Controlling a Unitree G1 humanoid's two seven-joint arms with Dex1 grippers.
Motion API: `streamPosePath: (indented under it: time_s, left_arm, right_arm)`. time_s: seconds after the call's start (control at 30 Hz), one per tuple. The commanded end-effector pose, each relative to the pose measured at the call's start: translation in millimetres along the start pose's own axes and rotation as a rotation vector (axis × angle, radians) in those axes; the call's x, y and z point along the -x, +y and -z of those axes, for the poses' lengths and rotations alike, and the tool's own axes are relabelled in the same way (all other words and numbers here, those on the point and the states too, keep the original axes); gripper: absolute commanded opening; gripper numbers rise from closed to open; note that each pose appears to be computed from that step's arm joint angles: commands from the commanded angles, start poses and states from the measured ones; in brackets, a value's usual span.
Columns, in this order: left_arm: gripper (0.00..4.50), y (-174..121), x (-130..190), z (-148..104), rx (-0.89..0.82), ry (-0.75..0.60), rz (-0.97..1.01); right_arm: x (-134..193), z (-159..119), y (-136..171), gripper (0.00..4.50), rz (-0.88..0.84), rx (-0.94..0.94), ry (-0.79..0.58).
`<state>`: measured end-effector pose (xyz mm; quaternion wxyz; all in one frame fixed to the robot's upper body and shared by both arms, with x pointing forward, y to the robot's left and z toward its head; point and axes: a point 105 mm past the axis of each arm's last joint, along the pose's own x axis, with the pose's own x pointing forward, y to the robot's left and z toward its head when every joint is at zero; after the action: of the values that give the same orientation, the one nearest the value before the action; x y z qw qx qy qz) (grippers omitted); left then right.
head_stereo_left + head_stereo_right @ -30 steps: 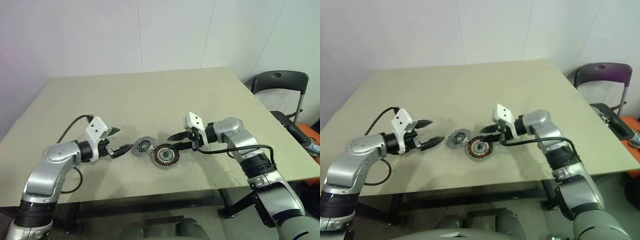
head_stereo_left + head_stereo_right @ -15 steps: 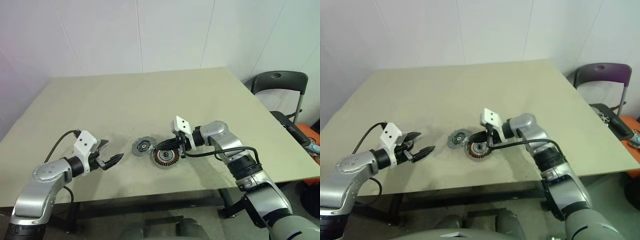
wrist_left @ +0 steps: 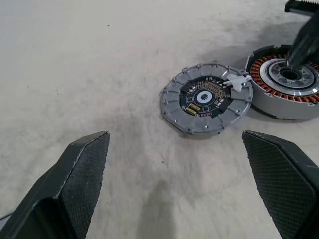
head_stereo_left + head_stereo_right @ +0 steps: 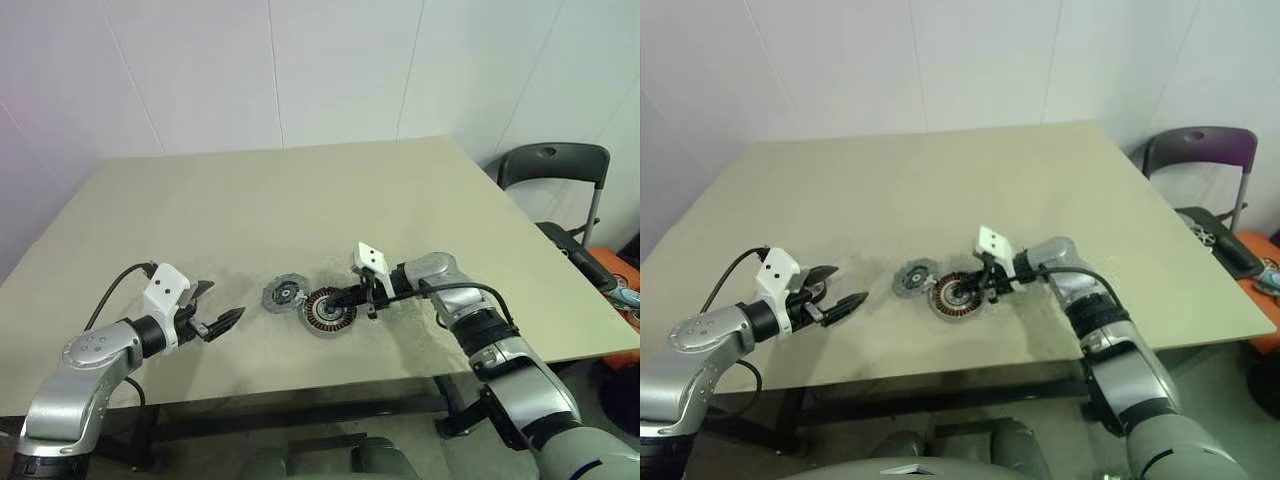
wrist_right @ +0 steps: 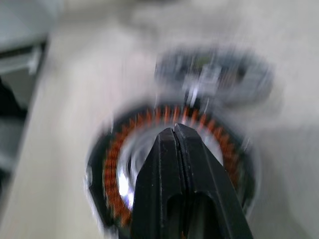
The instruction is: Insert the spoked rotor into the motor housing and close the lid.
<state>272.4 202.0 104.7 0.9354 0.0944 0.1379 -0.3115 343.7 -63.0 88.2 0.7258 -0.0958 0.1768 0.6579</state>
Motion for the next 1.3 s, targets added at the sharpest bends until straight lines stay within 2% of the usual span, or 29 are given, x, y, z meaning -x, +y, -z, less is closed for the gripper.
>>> streamPosePath:
  time_s: [0.03, 0.2, 0.33, 0.47, 0.53, 0.63, 0.7, 0.9, 1.0, 1.03, 1.2, 1.3]
  left_arm:
    - [4.5, 2.9, 0.2, -9.8, -0.051, -0.023, -0.002]
    - [4.5, 5.9, 3.3, -7.9, -0.051, -0.025, -0.016]
    - [4.5, 12.9, 17.6, -3.3, -0.015, -0.032, -0.073]
    - [4.5, 26.0, 39.4, 0.5, 0.142, -0.123, -0.211]
    - [4.5, 22.4, 46.9, 0.7, 0.26, -0.182, -0.243]
    - [4.5, 3.8, 53.7, 2.4, 0.397, -0.202, -0.248]
    - [4.5, -4.2, 59.5, 2.7, 0.465, -0.211, -0.265]
    - [4.5, -2.3, 89.0, 5.3, 0.849, -0.366, -0.341]
    - [4.5, -8.8, 93.0, 15.8, 0.99, -0.359, -0.352]
    - [4.5, -9.9, 93.4, 19.1, 1.021, -0.353, -0.364]
    - [4.5, -9.3, 97.2, 34.6, 1.163, -0.328, -0.425]
    - [4.5, 3.9, 95.5, 43.8, 1.255, -0.356, -0.482]
  right_arm:
    - [5.8, -32.1, -2.3, 0.03, 0.007, 0.067, -0.073]
    - [5.3, -32.8, -0.5, 0.03, 0.007, 0.081, -0.07]
    - [9.3, -37.3, 4.6, 0.03, -0.003, 0.166, -0.045]
    - [16.5, -49.9, 10.6, 0.03, -0.03, 0.192, -0.049]
    - [20.7, -52.0, 13.6, 0.03, -0.055, 0.183, -0.031]
    - [27.6, -55.0, 19.4, 0.58, -0.097, 0.16, -0.014]
    - [30.5, -56.7, 21.2, 1.18, -0.109, 0.158, -0.014]
    - [38.0, -56.6, 20.3, 3.28, -0.123, 0.16, -0.008]
    - [41.0, -55.6, 21.2, 4.29, -0.142, 0.176, 0.009]
    - [41.7, -55.8, 20.7, 4.47, -0.142, 0.183, 0.012]
    - [40.5, -59.8, 8.5, 4.47, -0.075, 0.263, 0.015]
    - [38.3, -57.1, 9.9, 4.47, -0.104, 0.239, 0.034]
